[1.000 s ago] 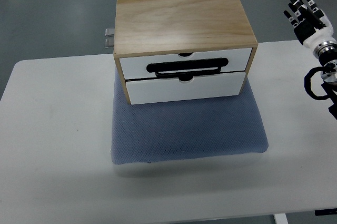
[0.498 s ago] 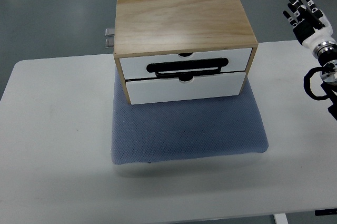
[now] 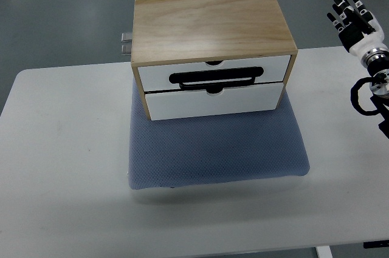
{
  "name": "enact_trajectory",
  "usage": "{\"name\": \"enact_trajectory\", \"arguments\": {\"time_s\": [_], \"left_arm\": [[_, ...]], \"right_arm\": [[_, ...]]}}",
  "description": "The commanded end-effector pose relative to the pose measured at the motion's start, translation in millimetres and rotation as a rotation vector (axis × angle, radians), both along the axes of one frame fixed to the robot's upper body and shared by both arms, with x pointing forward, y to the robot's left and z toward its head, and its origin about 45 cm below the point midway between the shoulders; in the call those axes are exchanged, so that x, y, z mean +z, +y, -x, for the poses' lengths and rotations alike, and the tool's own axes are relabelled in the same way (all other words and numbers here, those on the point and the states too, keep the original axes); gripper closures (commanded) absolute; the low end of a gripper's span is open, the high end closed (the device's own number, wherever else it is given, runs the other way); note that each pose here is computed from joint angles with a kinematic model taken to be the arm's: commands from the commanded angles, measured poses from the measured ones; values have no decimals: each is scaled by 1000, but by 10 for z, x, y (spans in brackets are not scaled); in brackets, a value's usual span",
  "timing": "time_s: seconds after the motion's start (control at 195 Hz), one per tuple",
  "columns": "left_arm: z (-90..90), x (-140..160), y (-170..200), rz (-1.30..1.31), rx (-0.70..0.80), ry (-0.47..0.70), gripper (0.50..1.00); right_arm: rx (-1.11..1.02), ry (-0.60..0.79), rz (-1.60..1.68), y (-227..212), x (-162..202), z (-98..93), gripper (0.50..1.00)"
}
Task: Open wood drawer with right hand
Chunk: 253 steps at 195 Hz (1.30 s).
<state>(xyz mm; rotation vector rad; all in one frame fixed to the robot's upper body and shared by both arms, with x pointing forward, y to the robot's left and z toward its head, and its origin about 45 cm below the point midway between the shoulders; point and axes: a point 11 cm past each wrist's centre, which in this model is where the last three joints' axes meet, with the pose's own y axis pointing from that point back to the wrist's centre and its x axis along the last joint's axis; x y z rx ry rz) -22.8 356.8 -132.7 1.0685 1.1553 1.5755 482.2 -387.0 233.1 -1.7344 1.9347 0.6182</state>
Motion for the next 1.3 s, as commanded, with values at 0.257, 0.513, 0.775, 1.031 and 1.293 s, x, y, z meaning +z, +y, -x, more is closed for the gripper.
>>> {"name": "enact_trajectory", "arguments": {"time_s": [0.257, 0.513, 0.775, 1.031, 1.293], "left_arm": [[-1, 0, 0, 0, 0, -1, 500], [1, 0, 0, 0, 0, 1, 500], [1, 0, 0, 0, 0, 1, 500], [1, 0, 0, 0, 0, 1, 500], [1, 0, 0, 0, 0, 1, 500]], "right_arm": [[0, 1, -4, 15, -9, -2, 556], [18, -18, 28, 18, 132, -56, 556], [49, -44, 215, -214, 592, -135, 556], [226, -63, 607, -162, 1254, -193, 556], [569, -153, 1034, 333, 1832, -53, 556]]}}
